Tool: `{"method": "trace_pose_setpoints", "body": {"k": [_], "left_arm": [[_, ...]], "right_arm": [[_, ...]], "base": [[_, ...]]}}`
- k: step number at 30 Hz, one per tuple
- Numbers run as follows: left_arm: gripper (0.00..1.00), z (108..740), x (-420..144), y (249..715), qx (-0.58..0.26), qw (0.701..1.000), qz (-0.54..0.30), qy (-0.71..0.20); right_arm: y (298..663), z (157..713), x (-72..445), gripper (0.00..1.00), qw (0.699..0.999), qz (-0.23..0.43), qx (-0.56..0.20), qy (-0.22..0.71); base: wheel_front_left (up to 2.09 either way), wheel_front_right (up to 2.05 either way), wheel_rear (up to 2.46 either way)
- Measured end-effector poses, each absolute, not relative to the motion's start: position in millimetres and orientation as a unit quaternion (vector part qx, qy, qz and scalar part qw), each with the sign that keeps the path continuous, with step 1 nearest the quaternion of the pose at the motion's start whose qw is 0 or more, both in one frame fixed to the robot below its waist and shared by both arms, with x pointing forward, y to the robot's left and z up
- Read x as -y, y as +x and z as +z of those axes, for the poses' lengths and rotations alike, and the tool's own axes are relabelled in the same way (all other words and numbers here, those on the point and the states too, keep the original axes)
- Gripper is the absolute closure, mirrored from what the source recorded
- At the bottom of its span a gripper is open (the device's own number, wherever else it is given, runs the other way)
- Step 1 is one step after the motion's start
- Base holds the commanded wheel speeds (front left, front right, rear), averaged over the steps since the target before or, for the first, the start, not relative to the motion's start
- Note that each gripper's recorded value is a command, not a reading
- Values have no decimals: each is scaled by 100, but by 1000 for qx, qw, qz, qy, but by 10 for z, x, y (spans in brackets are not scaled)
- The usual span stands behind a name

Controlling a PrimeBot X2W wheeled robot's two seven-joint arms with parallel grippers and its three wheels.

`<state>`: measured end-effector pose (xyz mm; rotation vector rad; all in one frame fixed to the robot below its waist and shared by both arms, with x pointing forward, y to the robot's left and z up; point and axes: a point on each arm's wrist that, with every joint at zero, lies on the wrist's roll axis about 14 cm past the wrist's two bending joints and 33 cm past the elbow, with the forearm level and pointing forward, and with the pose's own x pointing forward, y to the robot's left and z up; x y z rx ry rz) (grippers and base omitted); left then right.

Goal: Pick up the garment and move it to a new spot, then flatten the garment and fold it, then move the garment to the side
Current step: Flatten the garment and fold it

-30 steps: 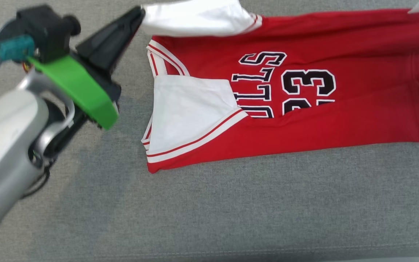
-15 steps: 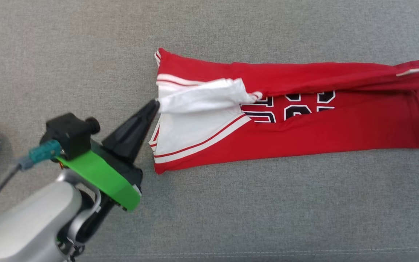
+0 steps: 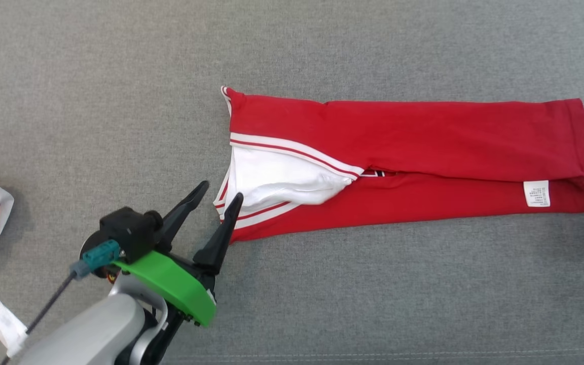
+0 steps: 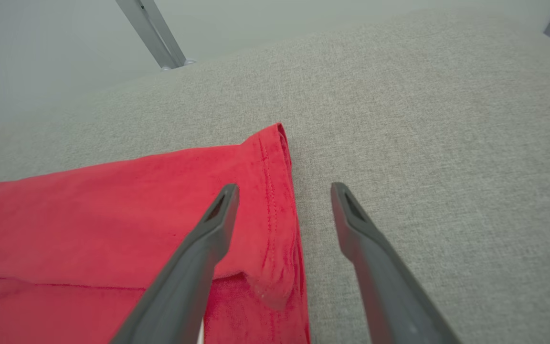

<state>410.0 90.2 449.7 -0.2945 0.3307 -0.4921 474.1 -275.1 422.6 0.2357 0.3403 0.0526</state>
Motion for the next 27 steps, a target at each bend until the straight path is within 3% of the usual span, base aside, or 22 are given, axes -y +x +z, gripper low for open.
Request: {"method": "trace_pose_setpoints", "body": {"k": [9,17,27], "left_arm": [[0,4657,-1002,3935,-91,977,-162,-102],[0,4708,-1240,3715,-56,990,-81,-101],[0,4919,-1377,3424,4,998,-43,-55]], "right_arm": [[4367,4336,2679,0,984,8,-117,133],[4152,4372,2482,0,986,9,-89,142],[3997,4394,2218,0,984,24,-83,156]], "base": [[0,0,0],[0,0,0],[0,0,0]]}}
